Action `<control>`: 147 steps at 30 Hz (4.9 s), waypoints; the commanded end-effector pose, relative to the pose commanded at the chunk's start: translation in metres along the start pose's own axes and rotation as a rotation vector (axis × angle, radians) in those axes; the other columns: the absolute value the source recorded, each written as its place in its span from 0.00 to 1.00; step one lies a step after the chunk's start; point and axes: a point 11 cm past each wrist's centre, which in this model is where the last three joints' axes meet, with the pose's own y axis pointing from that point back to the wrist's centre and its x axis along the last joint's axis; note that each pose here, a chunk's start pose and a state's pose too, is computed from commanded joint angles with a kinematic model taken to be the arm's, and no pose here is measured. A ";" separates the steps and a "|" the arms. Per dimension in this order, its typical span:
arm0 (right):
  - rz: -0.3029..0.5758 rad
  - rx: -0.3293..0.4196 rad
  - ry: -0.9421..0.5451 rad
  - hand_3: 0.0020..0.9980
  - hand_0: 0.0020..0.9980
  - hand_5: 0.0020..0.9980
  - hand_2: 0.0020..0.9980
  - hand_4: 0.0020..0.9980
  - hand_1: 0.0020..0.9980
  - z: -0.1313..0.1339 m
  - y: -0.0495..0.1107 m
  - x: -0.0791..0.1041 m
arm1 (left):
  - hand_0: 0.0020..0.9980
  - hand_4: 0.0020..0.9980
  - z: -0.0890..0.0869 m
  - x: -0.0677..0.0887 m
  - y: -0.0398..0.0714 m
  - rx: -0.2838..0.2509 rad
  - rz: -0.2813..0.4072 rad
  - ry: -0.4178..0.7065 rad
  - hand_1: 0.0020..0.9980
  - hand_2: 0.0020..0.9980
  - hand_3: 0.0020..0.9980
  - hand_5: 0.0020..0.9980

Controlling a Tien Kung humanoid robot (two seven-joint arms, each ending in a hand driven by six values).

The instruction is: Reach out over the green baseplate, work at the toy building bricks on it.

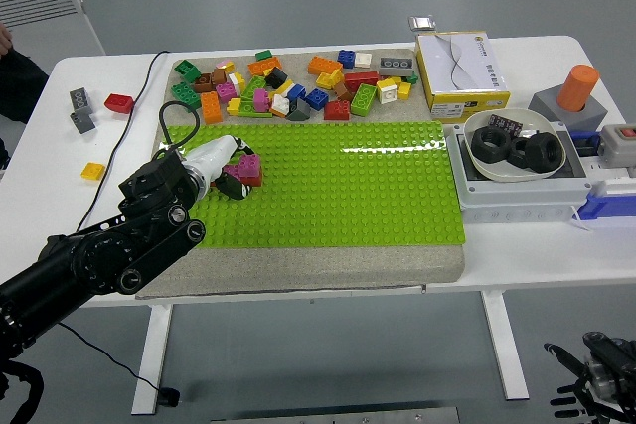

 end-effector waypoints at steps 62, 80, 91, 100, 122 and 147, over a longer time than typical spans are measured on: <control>-0.008 -0.035 -0.038 0.78 0.55 1.00 0.57 0.91 0.46 0.016 -0.004 -0.003 | 0.99 0.95 -0.017 0.008 0.031 -0.114 0.203 -0.005 0.95 0.90 0.63 0.99; -0.007 -0.019 -0.028 0.78 0.55 1.00 0.58 0.92 0.46 0.009 -0.002 -0.003 | 0.98 0.94 -0.020 0.002 0.028 -0.109 0.186 0.018 0.95 0.89 0.64 0.95; -0.007 -0.012 -0.023 0.78 0.55 1.00 0.58 0.92 0.46 0.007 -0.001 -0.003 | 0.98 0.94 -0.019 -0.005 0.027 -0.120 0.152 0.040 0.94 0.89 0.64 0.93; -0.007 -0.012 -0.022 0.78 0.55 1.00 0.58 0.92 0.46 0.007 -0.001 -0.004 | 0.98 0.93 -0.021 -0.010 0.024 -0.110 0.140 0.041 0.94 0.89 0.64 0.92; -0.009 -0.015 -0.026 0.78 0.55 1.00 0.58 0.92 0.46 0.007 -0.001 -0.005 | 0.97 0.91 -0.028 -0.020 0.020 -0.081 0.122 0.026 0.94 0.89 0.64 0.90; -0.019 -0.002 -0.030 0.78 0.55 1.00 0.58 0.92 0.46 0.004 0.001 -0.008 | 0.96 0.87 -0.021 -0.002 0.040 -0.097 0.188 0.068 0.94 0.90 0.66 0.54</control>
